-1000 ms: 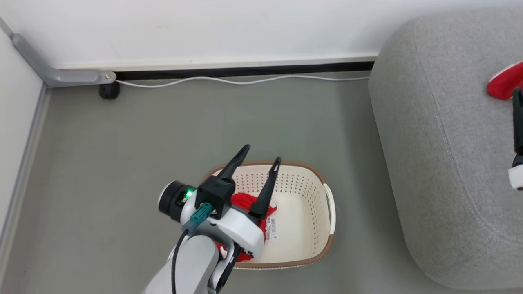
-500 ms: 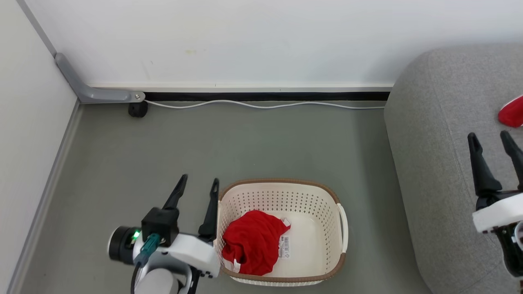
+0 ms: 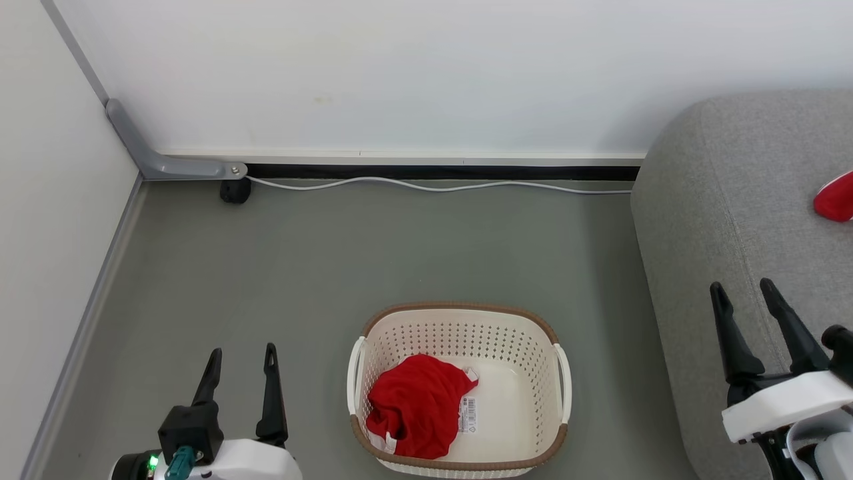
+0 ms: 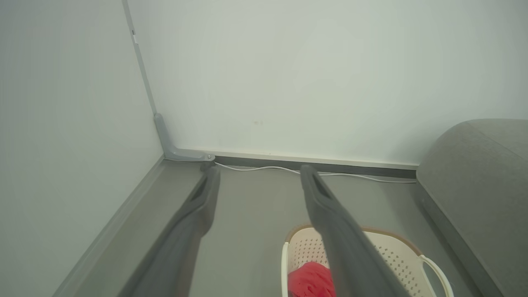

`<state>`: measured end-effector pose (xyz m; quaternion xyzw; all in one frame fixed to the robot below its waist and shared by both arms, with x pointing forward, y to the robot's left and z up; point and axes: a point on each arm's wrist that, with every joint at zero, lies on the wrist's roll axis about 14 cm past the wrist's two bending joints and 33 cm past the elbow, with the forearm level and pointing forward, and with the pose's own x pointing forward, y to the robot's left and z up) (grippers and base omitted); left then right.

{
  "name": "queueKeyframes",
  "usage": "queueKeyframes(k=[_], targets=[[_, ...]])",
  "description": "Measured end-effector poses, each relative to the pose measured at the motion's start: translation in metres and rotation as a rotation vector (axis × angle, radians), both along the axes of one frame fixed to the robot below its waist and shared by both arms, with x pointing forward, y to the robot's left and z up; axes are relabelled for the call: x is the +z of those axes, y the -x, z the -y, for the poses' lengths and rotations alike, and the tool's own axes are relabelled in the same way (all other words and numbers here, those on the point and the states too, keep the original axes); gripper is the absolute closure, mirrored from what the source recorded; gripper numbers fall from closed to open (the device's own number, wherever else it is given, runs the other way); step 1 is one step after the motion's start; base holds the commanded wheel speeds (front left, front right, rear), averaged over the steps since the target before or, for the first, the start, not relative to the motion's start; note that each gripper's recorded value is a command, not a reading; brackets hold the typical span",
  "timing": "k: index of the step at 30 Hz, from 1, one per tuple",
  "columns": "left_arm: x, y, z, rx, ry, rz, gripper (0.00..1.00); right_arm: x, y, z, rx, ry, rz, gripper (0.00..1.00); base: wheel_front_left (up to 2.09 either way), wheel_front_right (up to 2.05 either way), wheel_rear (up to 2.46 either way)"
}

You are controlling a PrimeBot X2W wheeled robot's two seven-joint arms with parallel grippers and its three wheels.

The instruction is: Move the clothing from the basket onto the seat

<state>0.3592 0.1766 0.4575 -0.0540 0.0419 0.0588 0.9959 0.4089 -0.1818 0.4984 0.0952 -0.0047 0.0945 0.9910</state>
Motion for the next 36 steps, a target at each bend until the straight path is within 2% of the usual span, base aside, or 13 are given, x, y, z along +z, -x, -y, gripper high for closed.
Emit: queueKeyframes(k=[15,27,36], targets=[[-0.009,0.018,-0.004,0.014,0.001,-0.029,0.0,-0.01,0.014,-0.002,-0.007,0.025,-0.022,0.0,0.0,0.0,0.0],[-0.015,0.016,0.011,-0.033,0.006,-0.047,0.0,-0.017,0.014,0.001,-0.017,0.021,-0.04,0.0,0.0,0.0,0.0],[-0.031,0.004,0.041,-0.104,0.041,-0.1,0.0,-0.021,-0.002,0.01,-0.017,0.036,-0.049,0.0,0.0,0.0,0.0]])
